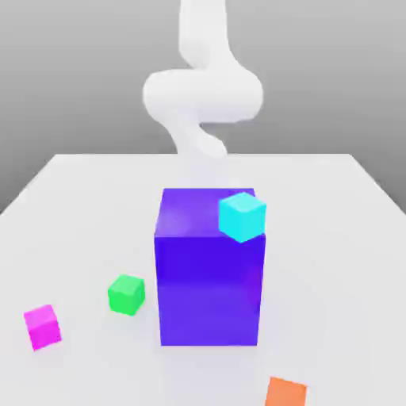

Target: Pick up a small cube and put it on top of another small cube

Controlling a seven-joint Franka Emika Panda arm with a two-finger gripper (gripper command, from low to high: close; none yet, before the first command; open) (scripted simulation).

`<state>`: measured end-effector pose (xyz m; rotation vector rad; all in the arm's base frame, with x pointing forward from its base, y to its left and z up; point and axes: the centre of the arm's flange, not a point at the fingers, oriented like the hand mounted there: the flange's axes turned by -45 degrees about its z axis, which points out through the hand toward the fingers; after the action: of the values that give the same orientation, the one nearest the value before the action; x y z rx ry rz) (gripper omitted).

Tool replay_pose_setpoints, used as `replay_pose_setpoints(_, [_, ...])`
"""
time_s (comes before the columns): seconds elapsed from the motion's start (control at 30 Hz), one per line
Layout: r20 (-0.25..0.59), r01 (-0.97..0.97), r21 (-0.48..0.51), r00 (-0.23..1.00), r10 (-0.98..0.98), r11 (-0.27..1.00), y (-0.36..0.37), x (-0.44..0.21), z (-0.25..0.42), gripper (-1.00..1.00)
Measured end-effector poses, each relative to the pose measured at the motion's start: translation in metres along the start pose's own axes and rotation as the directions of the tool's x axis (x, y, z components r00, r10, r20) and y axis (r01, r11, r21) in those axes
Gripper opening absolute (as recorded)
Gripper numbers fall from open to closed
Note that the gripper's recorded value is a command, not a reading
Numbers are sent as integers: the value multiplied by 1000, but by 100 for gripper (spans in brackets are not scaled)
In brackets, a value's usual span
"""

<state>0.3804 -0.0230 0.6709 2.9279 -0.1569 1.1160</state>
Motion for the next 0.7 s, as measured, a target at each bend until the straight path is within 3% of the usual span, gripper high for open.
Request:
replay_pose_setpoints(0.37, [257,-325,-227,890,378,918,129,-71,207,0])
replay_pose_setpoints(0.7, [358,-547,-465,603,713,696,248,-233,323,0])
